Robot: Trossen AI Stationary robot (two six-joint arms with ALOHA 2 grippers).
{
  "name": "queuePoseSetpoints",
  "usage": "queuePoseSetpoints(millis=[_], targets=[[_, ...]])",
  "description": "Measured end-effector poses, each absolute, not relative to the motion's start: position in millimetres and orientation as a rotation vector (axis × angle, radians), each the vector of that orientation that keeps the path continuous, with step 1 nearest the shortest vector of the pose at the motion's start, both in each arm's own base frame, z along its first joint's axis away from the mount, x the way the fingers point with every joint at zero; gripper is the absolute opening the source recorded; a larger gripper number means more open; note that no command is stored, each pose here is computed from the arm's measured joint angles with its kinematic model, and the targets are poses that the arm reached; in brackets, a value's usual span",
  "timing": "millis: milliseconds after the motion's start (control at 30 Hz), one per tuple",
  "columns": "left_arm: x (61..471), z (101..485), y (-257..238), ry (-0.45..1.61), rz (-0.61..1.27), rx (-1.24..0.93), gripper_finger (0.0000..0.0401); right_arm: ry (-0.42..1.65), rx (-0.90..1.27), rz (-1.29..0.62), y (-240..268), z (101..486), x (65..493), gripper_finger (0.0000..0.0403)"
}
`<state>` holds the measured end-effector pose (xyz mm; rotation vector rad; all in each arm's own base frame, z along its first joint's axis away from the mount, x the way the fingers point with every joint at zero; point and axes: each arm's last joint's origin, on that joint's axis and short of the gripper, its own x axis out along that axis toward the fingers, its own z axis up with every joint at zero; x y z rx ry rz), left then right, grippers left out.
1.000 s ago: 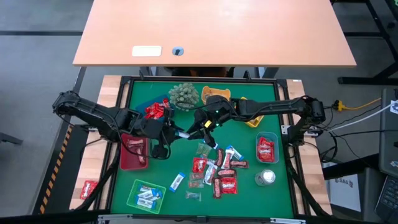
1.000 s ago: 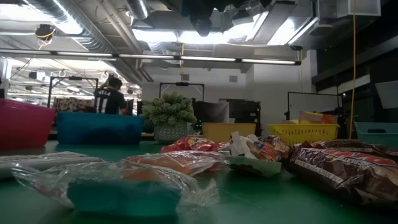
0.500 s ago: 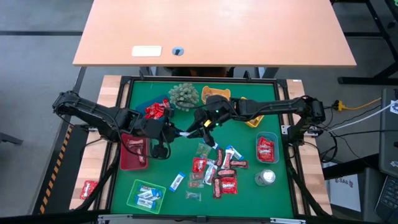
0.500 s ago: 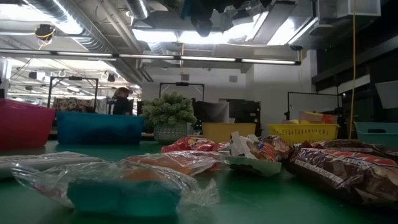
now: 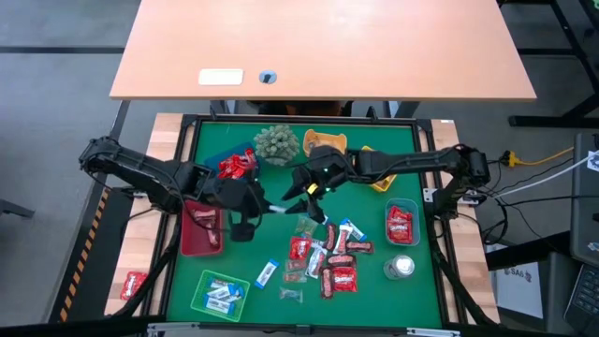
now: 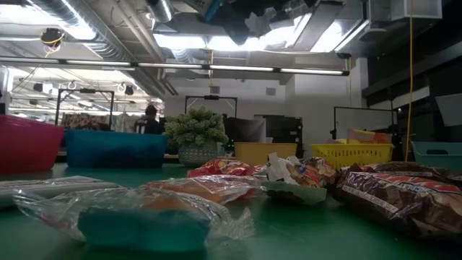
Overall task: Sort candy
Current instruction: Put the white-blue chocolate into the green bin
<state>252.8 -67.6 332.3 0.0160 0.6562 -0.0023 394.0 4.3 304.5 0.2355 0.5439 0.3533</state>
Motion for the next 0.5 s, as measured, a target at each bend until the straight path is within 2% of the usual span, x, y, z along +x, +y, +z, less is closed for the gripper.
queuePoseSetpoints(millis=[167, 267, 500], targets=[[242.9, 324.6, -79.4, 0.809, -0.081, -0.291, 0.0016, 0.668, 0.255, 0.327, 3.0, 294.4, 387.4, 0.0210], [233.9, 319.1, -87.7, 0.927, -0.060, -0.453, 0.0016, 0.737, 0.268, 0.318, 2.6, 289.3, 383.2, 0.0210], [213.9, 312.6, -117.4, 1.077, 0.019, -0.668, 0.0016, 0.844, 0.166, 0.318, 2.4, 280.3, 374.8, 0.0211]])
